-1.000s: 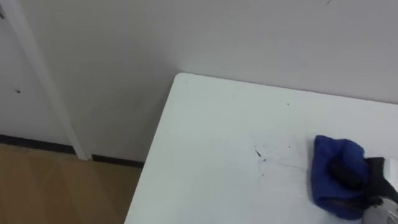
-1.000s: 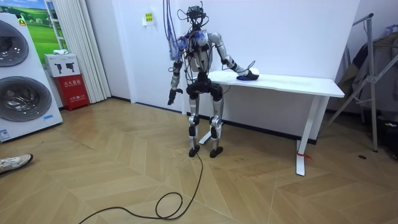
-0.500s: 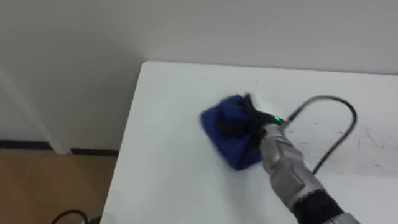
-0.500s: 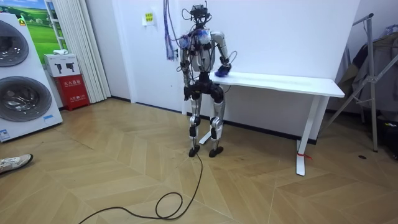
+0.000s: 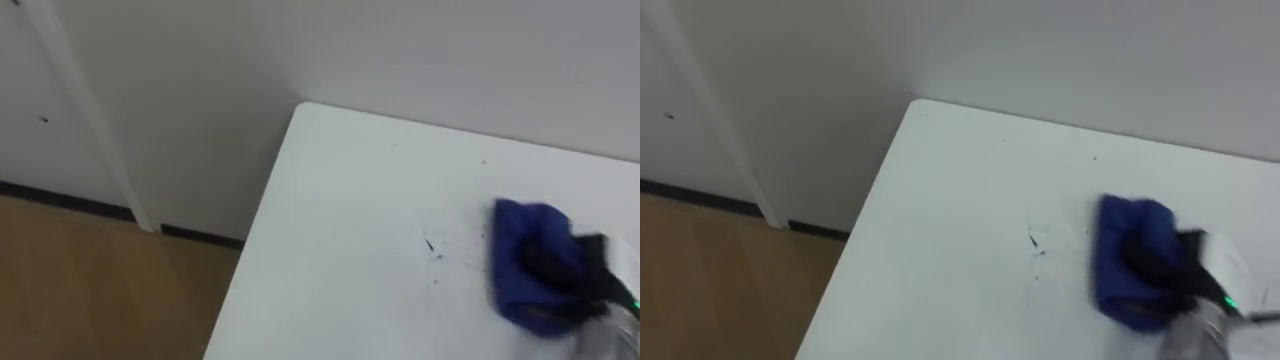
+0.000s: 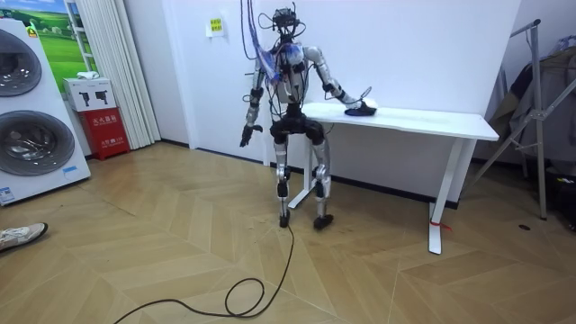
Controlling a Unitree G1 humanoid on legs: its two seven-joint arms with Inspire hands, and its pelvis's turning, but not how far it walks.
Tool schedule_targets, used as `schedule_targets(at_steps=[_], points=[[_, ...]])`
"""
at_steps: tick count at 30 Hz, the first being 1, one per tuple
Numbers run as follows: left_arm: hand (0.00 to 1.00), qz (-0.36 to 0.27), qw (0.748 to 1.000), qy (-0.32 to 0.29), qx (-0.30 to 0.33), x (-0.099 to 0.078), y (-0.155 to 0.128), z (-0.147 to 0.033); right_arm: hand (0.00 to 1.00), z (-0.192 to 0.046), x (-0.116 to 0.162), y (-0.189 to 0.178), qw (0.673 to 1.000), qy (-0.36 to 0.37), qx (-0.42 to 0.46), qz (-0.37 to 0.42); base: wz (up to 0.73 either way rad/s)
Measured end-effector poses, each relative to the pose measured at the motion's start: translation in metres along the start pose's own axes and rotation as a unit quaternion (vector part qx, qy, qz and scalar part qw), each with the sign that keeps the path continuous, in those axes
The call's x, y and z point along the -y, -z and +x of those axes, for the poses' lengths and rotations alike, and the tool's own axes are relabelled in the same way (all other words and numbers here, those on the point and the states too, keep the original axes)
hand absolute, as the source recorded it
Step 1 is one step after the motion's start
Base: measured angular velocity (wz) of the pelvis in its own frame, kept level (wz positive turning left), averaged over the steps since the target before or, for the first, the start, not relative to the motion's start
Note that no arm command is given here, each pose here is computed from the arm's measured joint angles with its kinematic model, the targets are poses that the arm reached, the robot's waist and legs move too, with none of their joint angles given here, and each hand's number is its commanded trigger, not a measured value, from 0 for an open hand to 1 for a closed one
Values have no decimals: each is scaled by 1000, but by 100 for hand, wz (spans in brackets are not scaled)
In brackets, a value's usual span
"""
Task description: Wipe table
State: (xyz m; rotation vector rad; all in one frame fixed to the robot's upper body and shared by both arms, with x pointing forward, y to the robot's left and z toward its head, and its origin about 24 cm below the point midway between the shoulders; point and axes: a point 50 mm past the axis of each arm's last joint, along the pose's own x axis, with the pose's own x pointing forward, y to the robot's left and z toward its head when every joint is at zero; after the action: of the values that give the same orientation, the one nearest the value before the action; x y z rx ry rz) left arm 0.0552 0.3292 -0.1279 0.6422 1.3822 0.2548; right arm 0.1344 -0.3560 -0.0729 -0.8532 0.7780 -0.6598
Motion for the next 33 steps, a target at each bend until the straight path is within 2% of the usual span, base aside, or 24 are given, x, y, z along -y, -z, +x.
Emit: schedule_targets(at_steps=[2, 5, 8, 10, 11, 12, 13, 15, 17, 20, 22, 23, 25, 26, 27, 28, 31, 33], points=[[0, 6, 1000, -8, 0, -5, 1, 0, 100, -3, -4, 4, 1000, -1, -8, -1, -53], [0, 15, 1000, -4, 19, -3, -10, 1, 100, -8, -26, -25, 999, -29, 31, 5, -36], [0, 21, 999, 14, 47, 7, -41, 0, 100, -19, -53, -85, 994, -62, 85, -8, -54], [0, 26, 996, 30, 76, 17, -74, -2, 100, -46, -76, -176, 964, -110, 232, -77, -74], [0, 26, 995, 36, 85, 20, -81, -3, 100, -56, -79, -202, 950, -119, 276, -88, -56], [0, 23, 993, 47, 104, 29, -93, -7, 100, -77, -82, -247, 918, -126, 361, -109, -30], [0, 8, 990, 70, 120, 42, -105, -12, 100, -92, -81, -275, 889, -122, 424, -124, 0], [0, -11, 987, 98, 130, 59, -110, -18, 100, -101, -85, -282, 872, -132, 450, -138, 75], [0, -13, 986, 106, 126, 65, -102, -18, 100, -94, -90, -266, 878, -145, 428, -158, 82], [0, -26, 990, 105, 92, 64, -74, -14, 100, -79, -86, -229, 900, -148, 392, -121, 19], [0, -48, 994, 89, 34, 57, -26, -9, 100, -69, -82, -190, 916, -131, 371, -84, -15], [0, -51, 995, 83, 16, 55, -12, -9, 100, -65, -79, -178, 922, -120, 359, -76, -15], [0, -76, 994, 64, -52, 53, 41, -13, 100, -40, -53, -123, 958, -56, 280, -42, -7], [0, -82, 992, 62, -66, 53, 51, -15, 100, -34, -44, -106, 967, -39, 251, -35, -3], [0, -92, 991, 57, -82, 51, 63, -16, 100, -24, -26, -74, 981, -3, 190, -21, 0], [0, -100, 990, 52, -87, 48, 66, -17, 100, -16, -11, -46, 990, 24, 137, -13, 0], [0, -100, 993, 35, -61, 36, 59, -14, 100, -11, 4, 3, 998, 38, 43, -20, 0], [0, -96, 995, 30, -25, 32, 39, -11, 100, -12, 4, 7, 999, 39, 29, -14, -11]])
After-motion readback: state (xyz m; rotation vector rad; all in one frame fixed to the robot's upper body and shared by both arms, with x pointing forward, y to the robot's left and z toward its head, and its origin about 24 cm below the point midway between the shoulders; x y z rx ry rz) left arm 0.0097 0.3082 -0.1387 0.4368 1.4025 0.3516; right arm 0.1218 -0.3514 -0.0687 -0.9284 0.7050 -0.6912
